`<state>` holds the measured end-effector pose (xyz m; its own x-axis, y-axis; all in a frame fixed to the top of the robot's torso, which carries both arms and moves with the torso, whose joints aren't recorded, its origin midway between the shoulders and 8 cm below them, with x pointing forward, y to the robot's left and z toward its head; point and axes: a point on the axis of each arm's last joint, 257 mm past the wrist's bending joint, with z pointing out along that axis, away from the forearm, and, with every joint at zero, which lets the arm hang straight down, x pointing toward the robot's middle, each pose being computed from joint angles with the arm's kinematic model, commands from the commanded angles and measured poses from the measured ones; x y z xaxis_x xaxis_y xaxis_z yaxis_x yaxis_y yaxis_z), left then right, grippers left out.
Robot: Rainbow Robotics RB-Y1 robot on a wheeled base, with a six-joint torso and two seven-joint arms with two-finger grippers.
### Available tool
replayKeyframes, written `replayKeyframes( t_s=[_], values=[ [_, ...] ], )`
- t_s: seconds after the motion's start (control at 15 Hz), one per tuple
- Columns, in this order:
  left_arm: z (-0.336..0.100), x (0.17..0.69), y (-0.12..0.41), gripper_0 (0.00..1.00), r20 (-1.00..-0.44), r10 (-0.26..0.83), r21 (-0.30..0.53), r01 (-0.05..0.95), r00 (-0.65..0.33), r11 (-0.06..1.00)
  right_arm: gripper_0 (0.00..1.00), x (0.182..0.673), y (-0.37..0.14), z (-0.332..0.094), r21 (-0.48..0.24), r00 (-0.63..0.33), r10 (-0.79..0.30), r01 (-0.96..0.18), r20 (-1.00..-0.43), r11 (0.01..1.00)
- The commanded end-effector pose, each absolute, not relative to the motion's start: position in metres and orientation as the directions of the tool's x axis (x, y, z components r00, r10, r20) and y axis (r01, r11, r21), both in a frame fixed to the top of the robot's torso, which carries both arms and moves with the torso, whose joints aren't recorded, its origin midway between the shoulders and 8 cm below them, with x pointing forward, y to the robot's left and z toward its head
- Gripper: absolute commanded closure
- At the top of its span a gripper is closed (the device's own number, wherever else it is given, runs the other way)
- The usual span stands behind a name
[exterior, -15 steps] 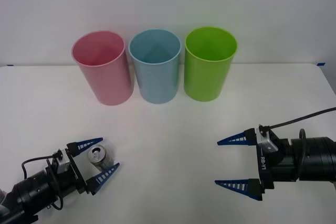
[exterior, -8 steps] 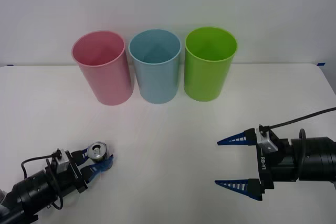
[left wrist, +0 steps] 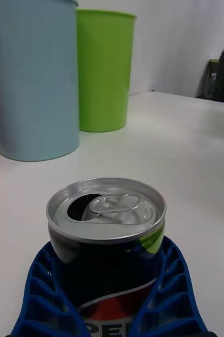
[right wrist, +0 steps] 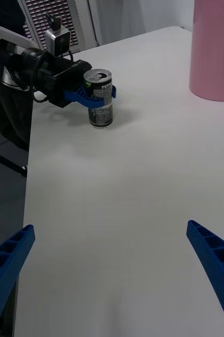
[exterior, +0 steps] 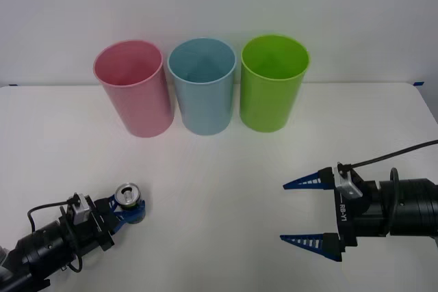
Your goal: Put cans in the blue bin and PET bottles in the pink bin and trash in the green bin.
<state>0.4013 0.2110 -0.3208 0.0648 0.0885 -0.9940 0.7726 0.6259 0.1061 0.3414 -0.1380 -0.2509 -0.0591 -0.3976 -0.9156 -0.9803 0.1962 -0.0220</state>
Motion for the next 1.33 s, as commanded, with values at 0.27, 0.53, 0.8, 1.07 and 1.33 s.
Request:
replayKeyframes(
  t_s=[0.27, 0.53, 0.8, 1.07, 1.33],
  values=[
    [-0.315, 0.400, 0.210, 1.00, -0.994, 0.073, 0.106, 0.775, 0.077, 0.624, 0.00, 0.341, -0.138, -0.251, -0.022, -0.059, -0.398, -0.980, -0.916, 0.196],
    [-0.305, 0.403, 0.210, 1.00, -0.992, 0.064, 0.124, 0.769, 0.108, 0.628, 0.00, 0.341, -0.138, -0.251, -0.022, -0.059, -0.398, -0.980, -0.916, 0.196],
    [-0.287, 0.404, 0.216, 1.00, -0.988, 0.056, 0.147, 0.755, 0.146, 0.639, 0.00, 0.341, -0.138, -0.251, -0.022, -0.059, -0.398, -0.980, -0.916, 0.196],
    [-0.262, 0.404, 0.221, 1.00, -0.982, 0.033, 0.161, 0.737, 0.186, 0.657, 0.00, 0.341, -0.138, -0.251, -0.022, -0.059, -0.398, -0.980, -0.916, 0.196],
    [-0.248, 0.400, 0.247, 1.00, -0.981, 0.031, 0.157, 0.687, 0.192, 0.709, 0.00, 0.341, -0.138, -0.251, -0.022, -0.059, -0.398, -0.980, -0.916, 0.196]
  ],
)
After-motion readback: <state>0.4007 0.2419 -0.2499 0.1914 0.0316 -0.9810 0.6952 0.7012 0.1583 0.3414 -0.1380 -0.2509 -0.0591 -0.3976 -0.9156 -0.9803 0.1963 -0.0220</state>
